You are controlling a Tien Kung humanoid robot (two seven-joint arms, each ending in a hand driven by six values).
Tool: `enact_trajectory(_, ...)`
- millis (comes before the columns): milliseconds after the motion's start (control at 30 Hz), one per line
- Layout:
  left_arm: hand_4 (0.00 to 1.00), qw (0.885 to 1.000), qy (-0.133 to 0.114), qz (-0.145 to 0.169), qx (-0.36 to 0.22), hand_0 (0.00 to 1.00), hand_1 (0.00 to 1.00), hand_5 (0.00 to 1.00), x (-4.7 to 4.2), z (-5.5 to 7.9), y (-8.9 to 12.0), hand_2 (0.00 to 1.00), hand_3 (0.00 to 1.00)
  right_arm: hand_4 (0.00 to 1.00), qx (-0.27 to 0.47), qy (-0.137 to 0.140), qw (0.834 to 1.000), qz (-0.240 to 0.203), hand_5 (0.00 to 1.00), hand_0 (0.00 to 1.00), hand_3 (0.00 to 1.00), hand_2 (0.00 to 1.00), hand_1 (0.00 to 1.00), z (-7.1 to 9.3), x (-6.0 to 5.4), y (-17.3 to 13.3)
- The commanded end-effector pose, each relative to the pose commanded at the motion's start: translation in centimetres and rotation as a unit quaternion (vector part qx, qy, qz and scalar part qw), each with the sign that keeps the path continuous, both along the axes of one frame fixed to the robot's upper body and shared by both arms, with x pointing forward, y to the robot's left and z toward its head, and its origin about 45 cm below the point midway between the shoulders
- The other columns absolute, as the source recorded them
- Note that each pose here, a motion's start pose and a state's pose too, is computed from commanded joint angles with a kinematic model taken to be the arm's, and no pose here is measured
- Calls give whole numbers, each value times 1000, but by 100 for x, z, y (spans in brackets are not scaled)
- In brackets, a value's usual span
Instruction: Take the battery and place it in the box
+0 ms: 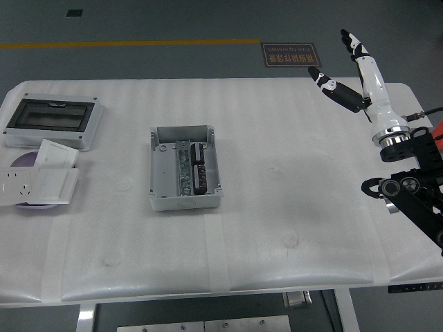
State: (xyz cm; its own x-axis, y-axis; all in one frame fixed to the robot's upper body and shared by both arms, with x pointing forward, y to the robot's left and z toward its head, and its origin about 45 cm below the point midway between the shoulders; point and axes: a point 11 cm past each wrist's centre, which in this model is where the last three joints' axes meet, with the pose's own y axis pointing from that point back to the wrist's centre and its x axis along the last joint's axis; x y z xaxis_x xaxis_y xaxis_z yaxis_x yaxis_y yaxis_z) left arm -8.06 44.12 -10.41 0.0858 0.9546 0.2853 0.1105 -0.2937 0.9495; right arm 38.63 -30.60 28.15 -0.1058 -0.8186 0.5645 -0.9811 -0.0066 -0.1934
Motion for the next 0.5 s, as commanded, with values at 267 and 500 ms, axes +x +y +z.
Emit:
enact_trajectory(267,675,1000,-2,1,4,668,674,385,21,14,43,619,653,849,9,-4,1000,-22,545,983,955,919,928,2,-76,-203)
enact_trajectory(500,672,1000,-4,1,5,668,674,380,53,20,66,619,651,850,8,-9,999,-42,551,979,949,917,922,9,-140,-330)
